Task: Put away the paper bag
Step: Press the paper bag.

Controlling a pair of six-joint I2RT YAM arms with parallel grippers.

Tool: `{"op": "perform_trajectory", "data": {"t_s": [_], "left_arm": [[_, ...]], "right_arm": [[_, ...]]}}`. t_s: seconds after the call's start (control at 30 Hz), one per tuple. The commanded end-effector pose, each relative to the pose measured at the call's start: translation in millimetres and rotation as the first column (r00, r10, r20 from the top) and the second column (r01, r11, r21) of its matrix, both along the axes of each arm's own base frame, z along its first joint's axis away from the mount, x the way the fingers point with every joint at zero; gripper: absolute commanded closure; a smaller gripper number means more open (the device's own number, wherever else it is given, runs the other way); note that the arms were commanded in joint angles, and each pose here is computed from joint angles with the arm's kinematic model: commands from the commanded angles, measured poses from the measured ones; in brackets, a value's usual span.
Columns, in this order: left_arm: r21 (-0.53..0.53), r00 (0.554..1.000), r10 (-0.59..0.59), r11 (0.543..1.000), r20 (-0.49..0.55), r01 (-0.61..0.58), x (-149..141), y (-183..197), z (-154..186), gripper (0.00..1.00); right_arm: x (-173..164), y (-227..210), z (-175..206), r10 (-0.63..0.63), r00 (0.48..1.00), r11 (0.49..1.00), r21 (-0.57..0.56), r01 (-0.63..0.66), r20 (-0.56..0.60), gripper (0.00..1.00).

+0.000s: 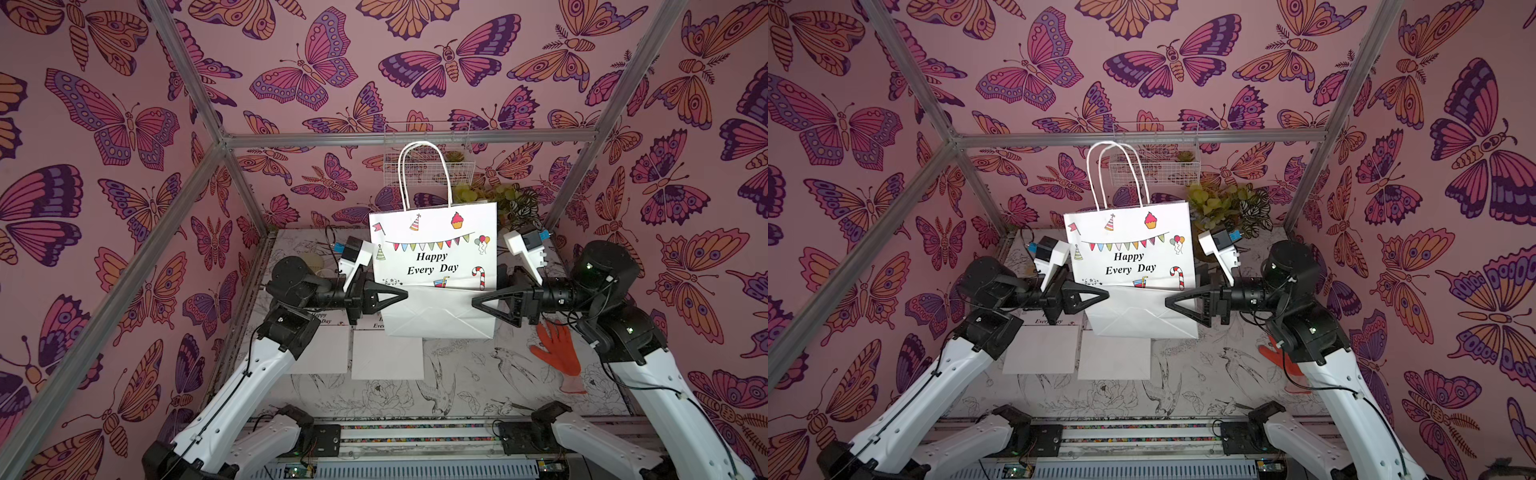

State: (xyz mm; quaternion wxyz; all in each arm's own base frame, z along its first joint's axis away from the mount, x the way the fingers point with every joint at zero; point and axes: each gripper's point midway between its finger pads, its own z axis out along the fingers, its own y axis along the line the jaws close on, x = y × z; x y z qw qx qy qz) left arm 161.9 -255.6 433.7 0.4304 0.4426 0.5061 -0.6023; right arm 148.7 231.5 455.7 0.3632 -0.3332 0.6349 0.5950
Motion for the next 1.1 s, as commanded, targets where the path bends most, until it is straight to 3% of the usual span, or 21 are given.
{"op": "perform_trajectory", "data": {"t_s": [0.0, 0.1, 0.27, 0.37, 0.4, 0.57, 0.67, 0.73, 0.83, 0.93, 1.07], "left_arm": [[-0.018, 1.000, 0.009, 1.000, 0.029, -0.008, -5, 3, 12, 1.00], [-0.017, 0.999, -0.007, 1.000, 0.031, 0.008, -9, 4, 13, 1.00], [-0.011, 0.999, -0.029, 1.000, 0.030, 0.029, -13, 4, 12, 1.00], [-0.012, 0.999, -0.032, 0.999, 0.033, 0.032, -15, 5, 13, 1.00], [-0.011, 0.999, -0.035, 0.999, 0.032, 0.035, -15, 5, 12, 0.97], [-0.004, 0.997, -0.065, 0.998, 0.033, 0.065, -20, 4, 11, 0.59], [-0.004, 0.996, -0.077, 0.997, 0.037, 0.077, -22, 3, 12, 0.52], [-0.004, 0.996, -0.085, 0.996, 0.039, 0.085, -23, 1, 12, 0.57], [-0.004, 0.995, -0.089, 0.996, 0.041, 0.089, -23, 1, 12, 0.77], [-0.007, 0.996, -0.080, 0.997, 0.043, 0.080, -22, 0, 12, 0.96], [-0.006, 0.996, -0.078, 0.997, 0.038, 0.078, -20, -1, 11, 1.00]], "right_arm": [[2, 1, -12, -0.012, 1.000, 1.000, -0.024, 0.012, -0.011, 0.34], [7, 3, -14, -0.019, 1.000, 0.999, -0.027, 0.018, -0.014, 0.47], [13, 6, -10, -0.023, 1.000, 1.000, 0.001, 0.023, -0.014, 0.84], [13, 7, -9, -0.019, 1.000, 1.000, 0.010, 0.019, -0.017, 0.99], [13, 7, -9, -0.018, 1.000, 1.000, 0.012, 0.018, -0.017, 1.00], [11, 7, -10, -0.017, 1.000, 1.000, 0.018, 0.017, -0.021, 1.00], [11, 8, -9, -0.013, 1.000, 1.000, 0.019, 0.014, -0.026, 1.00], [11, 9, -9, -0.009, 1.000, 1.000, 0.021, 0.010, -0.028, 1.00], [10, 11, -9, 0.002, 0.999, 1.000, 0.022, -0.001, -0.032, 1.00], [10, 12, -10, 0.005, 0.999, 1.000, 0.020, -0.004, -0.034, 0.78], [8, 11, -20, 0.006, 0.998, 1.000, 0.004, -0.006, -0.059, 0.52]]}}
